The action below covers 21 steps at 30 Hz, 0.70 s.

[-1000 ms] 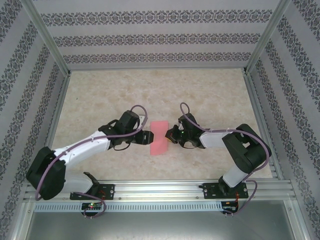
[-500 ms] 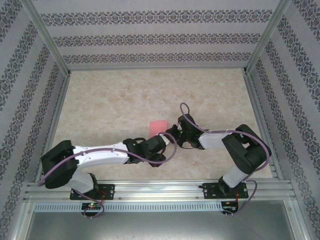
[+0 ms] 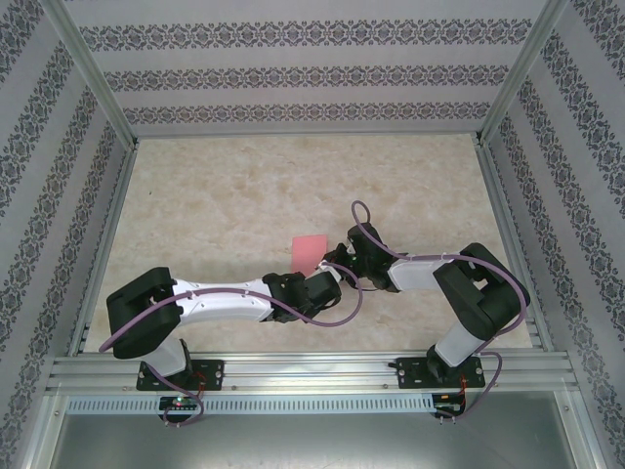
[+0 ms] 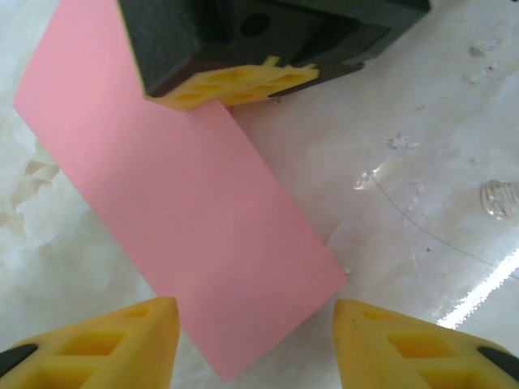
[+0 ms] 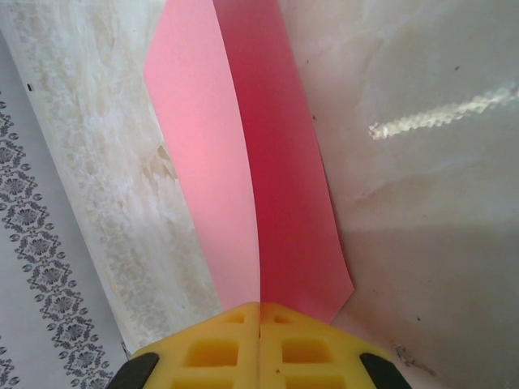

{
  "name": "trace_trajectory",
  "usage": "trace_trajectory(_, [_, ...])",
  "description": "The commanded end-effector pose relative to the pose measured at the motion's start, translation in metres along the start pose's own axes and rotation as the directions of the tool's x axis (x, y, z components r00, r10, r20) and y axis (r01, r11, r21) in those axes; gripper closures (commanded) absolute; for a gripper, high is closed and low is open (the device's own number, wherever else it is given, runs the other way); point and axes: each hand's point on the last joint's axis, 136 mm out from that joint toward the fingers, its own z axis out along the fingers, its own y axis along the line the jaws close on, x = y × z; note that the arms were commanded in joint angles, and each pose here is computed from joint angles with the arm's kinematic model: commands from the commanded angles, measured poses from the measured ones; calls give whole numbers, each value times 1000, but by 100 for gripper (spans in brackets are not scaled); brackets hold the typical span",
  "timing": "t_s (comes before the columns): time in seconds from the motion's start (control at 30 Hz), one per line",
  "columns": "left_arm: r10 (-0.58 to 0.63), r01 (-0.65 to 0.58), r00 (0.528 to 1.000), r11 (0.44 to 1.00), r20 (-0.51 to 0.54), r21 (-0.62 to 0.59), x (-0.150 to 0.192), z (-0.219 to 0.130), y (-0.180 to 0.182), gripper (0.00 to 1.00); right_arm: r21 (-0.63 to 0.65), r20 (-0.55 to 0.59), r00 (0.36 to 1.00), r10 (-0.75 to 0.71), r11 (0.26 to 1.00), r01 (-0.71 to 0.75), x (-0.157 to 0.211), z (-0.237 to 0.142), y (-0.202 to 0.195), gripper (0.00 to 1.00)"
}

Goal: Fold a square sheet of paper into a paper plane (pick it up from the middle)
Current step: Third fold the triangle at the center of the table.

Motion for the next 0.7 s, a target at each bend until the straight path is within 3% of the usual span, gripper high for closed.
trace_trajectory(0.0, [7,-5,999,999,37,-38,-7,-8,6,55,-17,4,1000,-9,1000,9,-2,-1,8,94])
trace_trajectory(0.43, [10,-8,999,999,50,-37,-9,-12,9,91,7,5,1000,-23,1000,23,-3,-6,5,90])
trace_trajectory(0.53, [11,-10,999,1000,49,-23,-10,-13,8,99,2,10,1000,-27,1000,26,-5,-8,6,85])
trace_trajectory(0.67, [-41,38,998,996,38,82,-11,-13,6,100,46,35,999,-40,998,38,-10,-17,1,72])
